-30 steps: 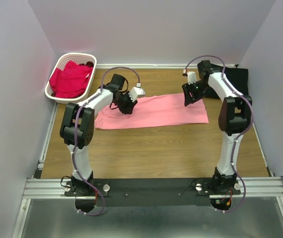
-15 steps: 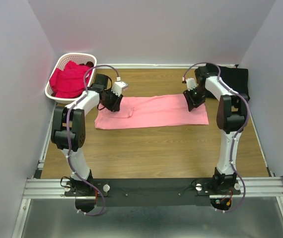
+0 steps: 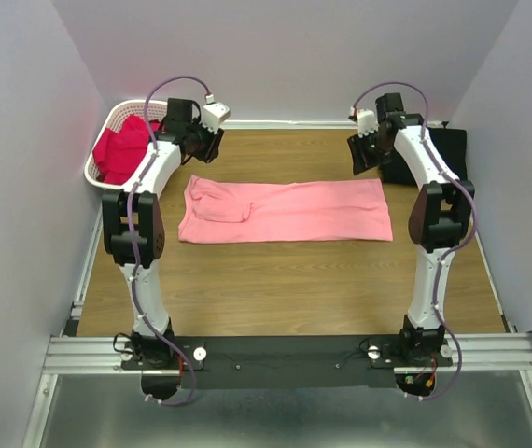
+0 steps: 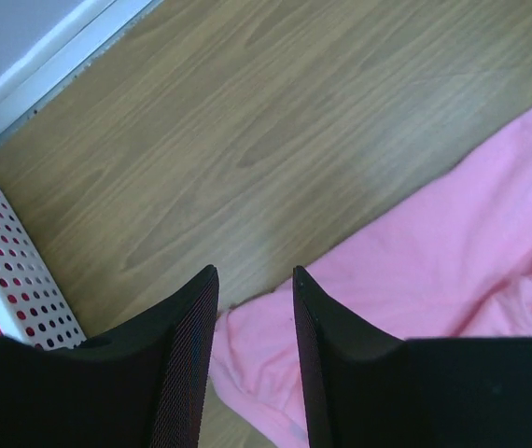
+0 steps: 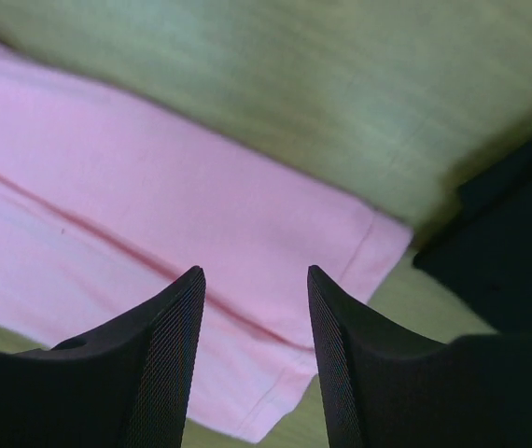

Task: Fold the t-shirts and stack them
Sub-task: Fold the tshirt

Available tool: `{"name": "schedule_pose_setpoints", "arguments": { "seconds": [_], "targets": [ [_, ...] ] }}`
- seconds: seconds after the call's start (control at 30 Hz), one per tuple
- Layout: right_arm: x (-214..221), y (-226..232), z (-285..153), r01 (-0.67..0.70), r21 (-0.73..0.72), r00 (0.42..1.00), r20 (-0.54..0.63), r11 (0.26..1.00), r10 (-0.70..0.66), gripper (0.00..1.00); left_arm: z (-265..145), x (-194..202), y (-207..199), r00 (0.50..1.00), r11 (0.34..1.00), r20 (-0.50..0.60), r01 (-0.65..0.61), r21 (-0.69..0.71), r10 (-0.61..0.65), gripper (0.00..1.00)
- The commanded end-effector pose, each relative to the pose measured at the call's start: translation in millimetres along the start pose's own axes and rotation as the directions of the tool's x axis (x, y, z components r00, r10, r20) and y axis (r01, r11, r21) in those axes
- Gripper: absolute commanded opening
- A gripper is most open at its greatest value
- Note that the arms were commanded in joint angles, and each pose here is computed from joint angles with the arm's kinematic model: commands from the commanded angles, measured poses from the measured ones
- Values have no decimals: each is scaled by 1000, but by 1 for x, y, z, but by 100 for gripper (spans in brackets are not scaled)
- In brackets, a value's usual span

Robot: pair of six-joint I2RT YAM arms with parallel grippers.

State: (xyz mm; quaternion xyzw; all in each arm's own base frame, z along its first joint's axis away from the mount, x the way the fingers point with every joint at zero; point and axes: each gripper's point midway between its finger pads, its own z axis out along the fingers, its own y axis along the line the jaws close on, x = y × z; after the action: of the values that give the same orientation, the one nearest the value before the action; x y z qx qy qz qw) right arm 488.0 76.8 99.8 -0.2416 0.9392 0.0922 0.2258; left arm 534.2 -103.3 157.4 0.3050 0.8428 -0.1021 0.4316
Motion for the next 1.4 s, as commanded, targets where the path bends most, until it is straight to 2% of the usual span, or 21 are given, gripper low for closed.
{"name": "schedule_pose_setpoints", "arguments": {
  "seconds": [0.0,0.23,0.33,0.57,0.73,0.83,0.9,1.07,1.13,1.23,1.33,1.37],
  "targets": [
    [-1,-25,27,-37,55,999,-27,998,38,55,28,32,11,994,999,-99,37,-40,-40,46],
    [20,-42,63,-35,97,994,-96,995,44,54,39,68,16,982,996,-183,35,-81,-49,45],
    [38,-46,73,-20,116,989,-145,993,36,52,37,99,17,966,993,-250,34,-114,-62,43],
    [86,-64,85,-18,168,968,-244,986,60,52,34,146,30,932,984,-342,70,-163,-123,35],
    [100,-66,77,-17,160,963,-264,987,60,52,40,172,47,904,971,-395,80,-223,-166,27],
    [107,-64,71,-11,154,961,-273,988,53,52,45,165,56,908,969,-380,89,-228,-173,27],
    [105,-59,71,-17,133,963,-263,991,52,52,48,148,54,927,979,-341,95,-183,-153,33],
    [69,-53,53,-42,107,986,-159,993,59,56,41,69,31,982,997,-181,47,-56,-56,42],
    [55,-54,42,-42,110,991,-121,993,55,57,25,38,28,992,998,-127,14,-68,-23,43],
    [29,-48,14,-33,93,998,-52,995,38,58,3,13,12,996,999,-93,5,-54,-10,43],
    [27,-37,-2,-20,54,999,-40,998,22,59,-15,21,-10,993,999,-115,18,-40,-23,43],
    [36,-32,0,-15,35,998,-68,999,17,59,-14,41,-24,987,999,-155,34,-19,-36,43]
  ]
}}
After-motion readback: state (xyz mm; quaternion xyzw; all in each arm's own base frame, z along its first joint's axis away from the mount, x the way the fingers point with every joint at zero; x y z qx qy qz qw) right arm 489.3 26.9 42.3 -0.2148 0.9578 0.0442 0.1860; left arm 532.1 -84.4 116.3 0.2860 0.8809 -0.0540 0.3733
